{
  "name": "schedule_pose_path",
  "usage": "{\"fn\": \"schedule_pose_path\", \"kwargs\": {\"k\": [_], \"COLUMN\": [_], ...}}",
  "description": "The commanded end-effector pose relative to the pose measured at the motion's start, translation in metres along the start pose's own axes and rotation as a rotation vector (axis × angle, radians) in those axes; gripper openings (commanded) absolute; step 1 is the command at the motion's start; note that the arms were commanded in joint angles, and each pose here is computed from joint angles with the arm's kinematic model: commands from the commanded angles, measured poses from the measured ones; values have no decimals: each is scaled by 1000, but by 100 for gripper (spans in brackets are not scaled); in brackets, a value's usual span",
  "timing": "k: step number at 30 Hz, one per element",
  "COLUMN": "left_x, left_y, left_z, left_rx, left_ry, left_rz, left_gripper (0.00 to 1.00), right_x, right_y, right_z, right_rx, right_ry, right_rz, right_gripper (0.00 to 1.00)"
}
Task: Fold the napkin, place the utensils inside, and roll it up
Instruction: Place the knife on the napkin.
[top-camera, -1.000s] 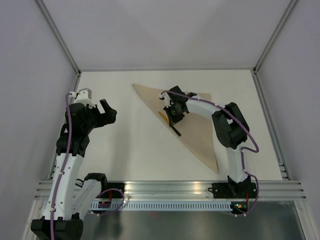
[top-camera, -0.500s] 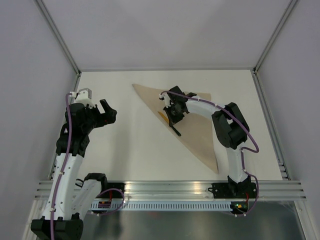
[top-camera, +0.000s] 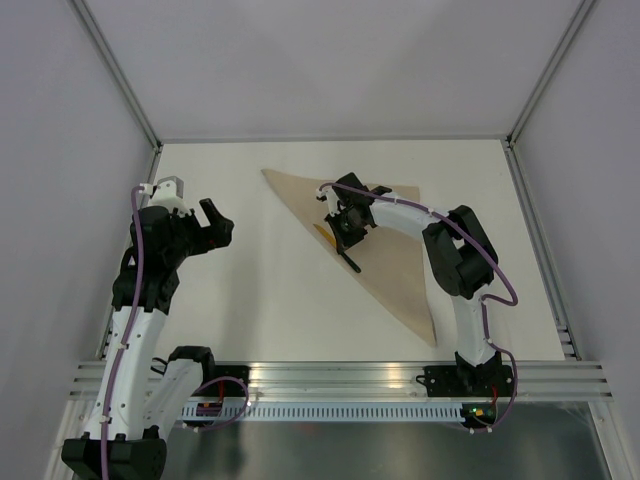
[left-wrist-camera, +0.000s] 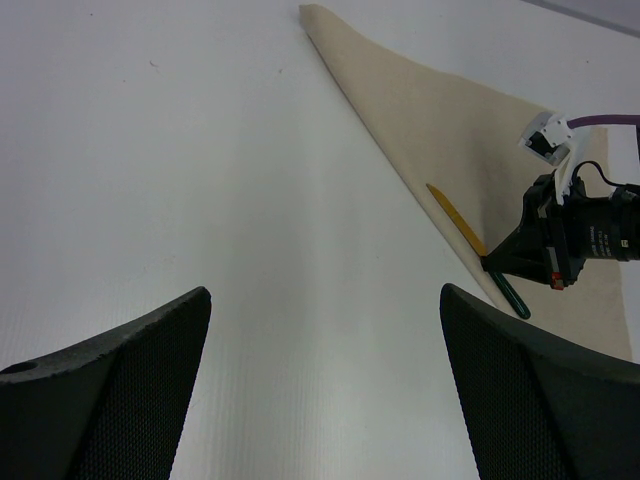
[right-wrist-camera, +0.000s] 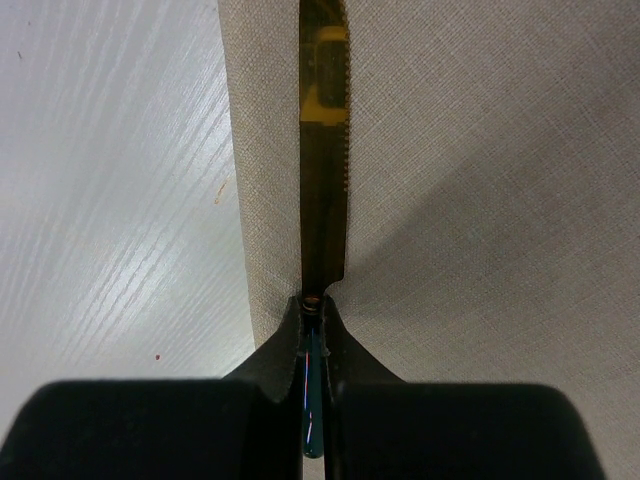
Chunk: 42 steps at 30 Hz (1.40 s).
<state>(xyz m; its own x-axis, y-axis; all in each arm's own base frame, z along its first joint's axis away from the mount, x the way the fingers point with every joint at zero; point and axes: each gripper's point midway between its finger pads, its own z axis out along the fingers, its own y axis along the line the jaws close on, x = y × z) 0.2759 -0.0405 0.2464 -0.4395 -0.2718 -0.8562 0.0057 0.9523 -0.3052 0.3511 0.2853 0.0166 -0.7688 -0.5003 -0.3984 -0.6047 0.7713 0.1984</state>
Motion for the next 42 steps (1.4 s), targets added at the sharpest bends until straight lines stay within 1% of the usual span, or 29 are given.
{"fn": "schedule_pose_path", "kwargs": {"k": [1,11,20,29,36,42], "left_x": [-6,-6,-7,-8,-13,-23], "left_y": [-3,-3,-3,-2,-4,-22], "left_z": [-3,-3,-3,1,1,-3], "left_rx": [18,19,13,6,4,84], "left_ry": [-20,-22,-23,-14,-20,-22], "left_rz": [36,36,34,31,-1,-37], "left_gripper": [100,100,100,100,100,100], "right_x": [-7,-11,-3,-11,-11,-27], "right_y": [6,8,8,6,3,5], "right_z": [-2,1,13,22,29,34], "right_rx": [-4,-16,-17,-13,-9,-18], "right_ry": [-14,-16,15,13,21,6], "right_rz": [-10,-23,-28,-28,-28,-8], "right_gripper": [0,1,0,1,0,0]}}
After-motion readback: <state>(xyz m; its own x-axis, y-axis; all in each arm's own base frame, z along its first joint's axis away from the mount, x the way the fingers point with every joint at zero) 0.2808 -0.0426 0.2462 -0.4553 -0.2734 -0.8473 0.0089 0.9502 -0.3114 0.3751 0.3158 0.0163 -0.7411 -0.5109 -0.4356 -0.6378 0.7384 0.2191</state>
